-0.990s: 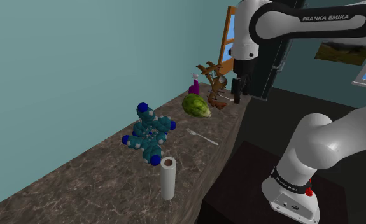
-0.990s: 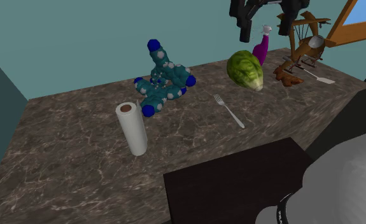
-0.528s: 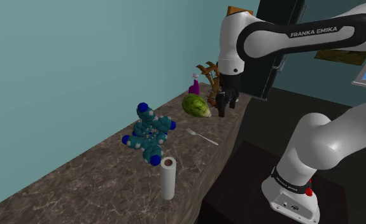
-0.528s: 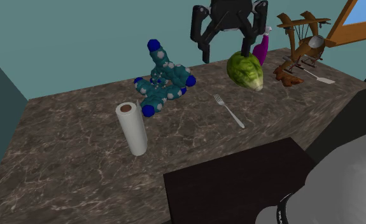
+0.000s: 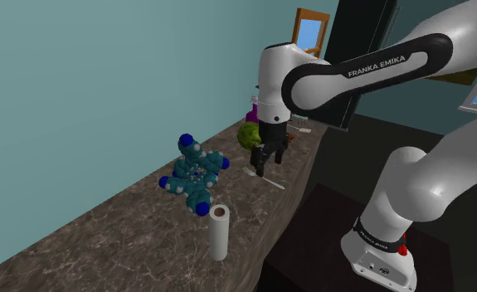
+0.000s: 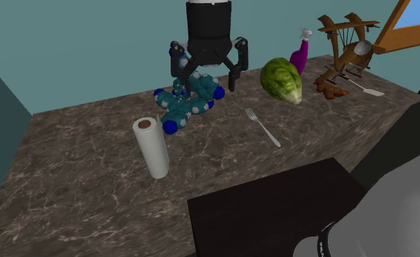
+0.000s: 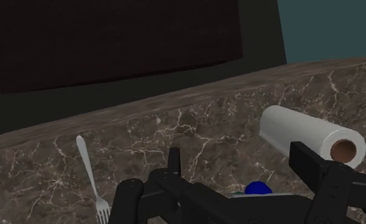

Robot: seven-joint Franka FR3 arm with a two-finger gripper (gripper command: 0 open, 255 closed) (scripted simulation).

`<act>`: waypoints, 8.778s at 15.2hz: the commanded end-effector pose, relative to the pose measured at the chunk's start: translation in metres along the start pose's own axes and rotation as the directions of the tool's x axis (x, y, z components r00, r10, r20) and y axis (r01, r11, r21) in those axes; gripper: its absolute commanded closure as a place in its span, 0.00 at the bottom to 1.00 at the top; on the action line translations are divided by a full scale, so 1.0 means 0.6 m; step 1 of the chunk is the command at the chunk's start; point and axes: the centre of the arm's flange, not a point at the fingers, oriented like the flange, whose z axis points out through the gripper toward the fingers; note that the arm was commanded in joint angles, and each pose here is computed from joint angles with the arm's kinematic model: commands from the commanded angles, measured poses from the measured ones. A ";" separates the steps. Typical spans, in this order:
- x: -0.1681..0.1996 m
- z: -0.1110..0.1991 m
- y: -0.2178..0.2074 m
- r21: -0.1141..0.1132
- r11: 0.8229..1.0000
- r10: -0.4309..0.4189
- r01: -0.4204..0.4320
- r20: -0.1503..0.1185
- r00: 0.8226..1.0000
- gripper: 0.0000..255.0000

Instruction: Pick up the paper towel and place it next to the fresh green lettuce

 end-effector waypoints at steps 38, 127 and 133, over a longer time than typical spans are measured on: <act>0.105 0.207 -0.253 0.060 0.994 0.101 -0.097 -0.064 0.993 1.00; 0.278 -0.291 0.459 0.060 0.994 0.101 -0.097 -0.064 0.993 1.00; 0.317 -0.296 0.585 0.060 0.994 0.101 -0.097 -0.064 0.993 1.00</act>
